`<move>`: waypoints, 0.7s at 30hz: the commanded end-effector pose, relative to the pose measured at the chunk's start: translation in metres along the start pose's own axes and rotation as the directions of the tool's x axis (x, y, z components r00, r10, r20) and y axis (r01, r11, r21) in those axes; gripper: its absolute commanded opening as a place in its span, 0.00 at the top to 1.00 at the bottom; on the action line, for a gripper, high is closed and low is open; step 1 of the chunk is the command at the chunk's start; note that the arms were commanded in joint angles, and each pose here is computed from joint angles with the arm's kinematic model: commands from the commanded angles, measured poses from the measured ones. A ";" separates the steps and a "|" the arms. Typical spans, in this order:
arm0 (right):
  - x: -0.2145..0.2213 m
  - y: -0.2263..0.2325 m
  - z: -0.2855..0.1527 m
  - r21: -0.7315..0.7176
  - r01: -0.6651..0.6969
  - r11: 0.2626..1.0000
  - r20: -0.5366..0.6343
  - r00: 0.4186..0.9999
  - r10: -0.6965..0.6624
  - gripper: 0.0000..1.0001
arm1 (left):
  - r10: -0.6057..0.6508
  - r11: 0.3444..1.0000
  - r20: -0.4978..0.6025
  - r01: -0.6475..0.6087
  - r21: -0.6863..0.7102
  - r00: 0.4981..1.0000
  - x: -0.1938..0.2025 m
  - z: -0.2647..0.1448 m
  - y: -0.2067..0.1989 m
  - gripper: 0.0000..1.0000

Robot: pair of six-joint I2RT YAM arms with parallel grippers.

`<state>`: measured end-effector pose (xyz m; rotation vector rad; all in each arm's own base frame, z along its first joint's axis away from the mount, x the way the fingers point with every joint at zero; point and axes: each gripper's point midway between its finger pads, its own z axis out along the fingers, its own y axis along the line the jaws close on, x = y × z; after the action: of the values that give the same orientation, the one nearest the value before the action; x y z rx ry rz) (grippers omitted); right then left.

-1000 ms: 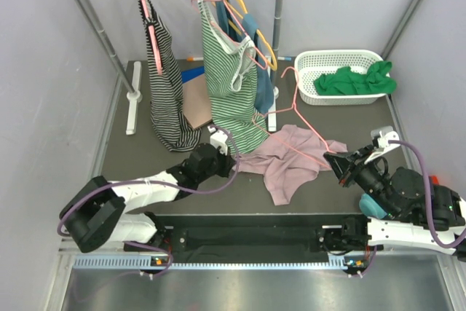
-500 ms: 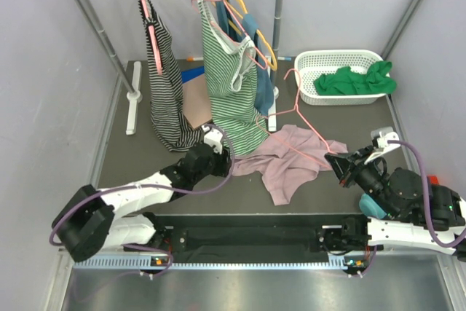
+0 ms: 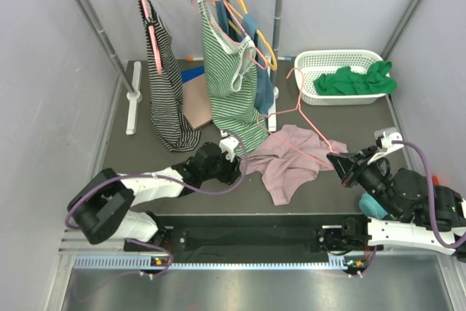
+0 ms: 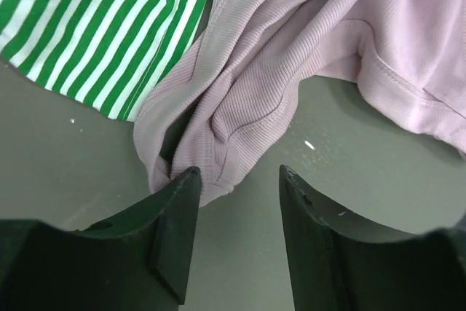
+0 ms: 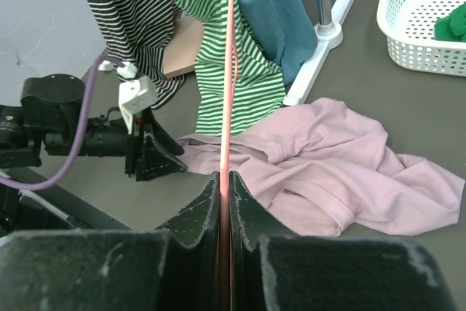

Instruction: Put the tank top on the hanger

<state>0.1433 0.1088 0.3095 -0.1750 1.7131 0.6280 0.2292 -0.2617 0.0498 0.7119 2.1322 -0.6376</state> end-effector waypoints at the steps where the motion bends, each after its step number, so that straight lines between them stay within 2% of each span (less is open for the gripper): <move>1: -0.005 0.001 -0.003 -0.025 -0.032 0.999 0.019 0.999 0.032 1.00 | 0.047 0.998 0.019 -0.046 -0.051 0.999 -0.016 0.009 0.003 0.46; 4: -0.004 0.001 -0.004 -0.027 -0.038 0.999 0.023 0.999 0.039 1.00 | 0.053 0.992 0.020 -0.051 -0.112 0.998 -0.016 0.012 0.011 0.40; 7: -0.004 0.001 -0.004 -0.033 -0.042 0.999 0.024 0.999 0.043 1.00 | 0.075 0.988 0.019 -0.072 -0.135 0.997 -0.017 0.013 0.012 0.40; 15: -0.006 -0.003 -0.008 -0.034 -0.051 0.998 0.029 0.998 0.052 1.00 | 0.156 0.971 -0.084 -0.169 -0.171 0.984 0.000 0.025 0.010 0.44; 16: -0.007 -0.003 -0.008 -0.034 -0.055 0.998 0.032 0.998 0.056 1.00 | 0.165 0.970 -0.095 -0.179 -0.167 0.982 0.003 0.026 0.007 0.46; 20: -0.007 -0.005 -0.009 -0.034 -0.059 0.998 0.033 0.998 0.060 1.00 | 0.179 0.964 -0.117 -0.198 -0.176 0.977 0.007 0.030 0.004 0.65; 21: -0.006 -0.005 -0.009 -0.035 -0.058 0.998 0.031 0.998 0.059 1.00 | 0.177 0.963 -0.120 -0.197 -0.183 0.977 0.008 0.031 0.005 0.78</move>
<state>0.1409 0.1007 0.3108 -0.1524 1.6931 0.6669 0.2382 -0.2738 0.0234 0.8372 2.1572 -0.3525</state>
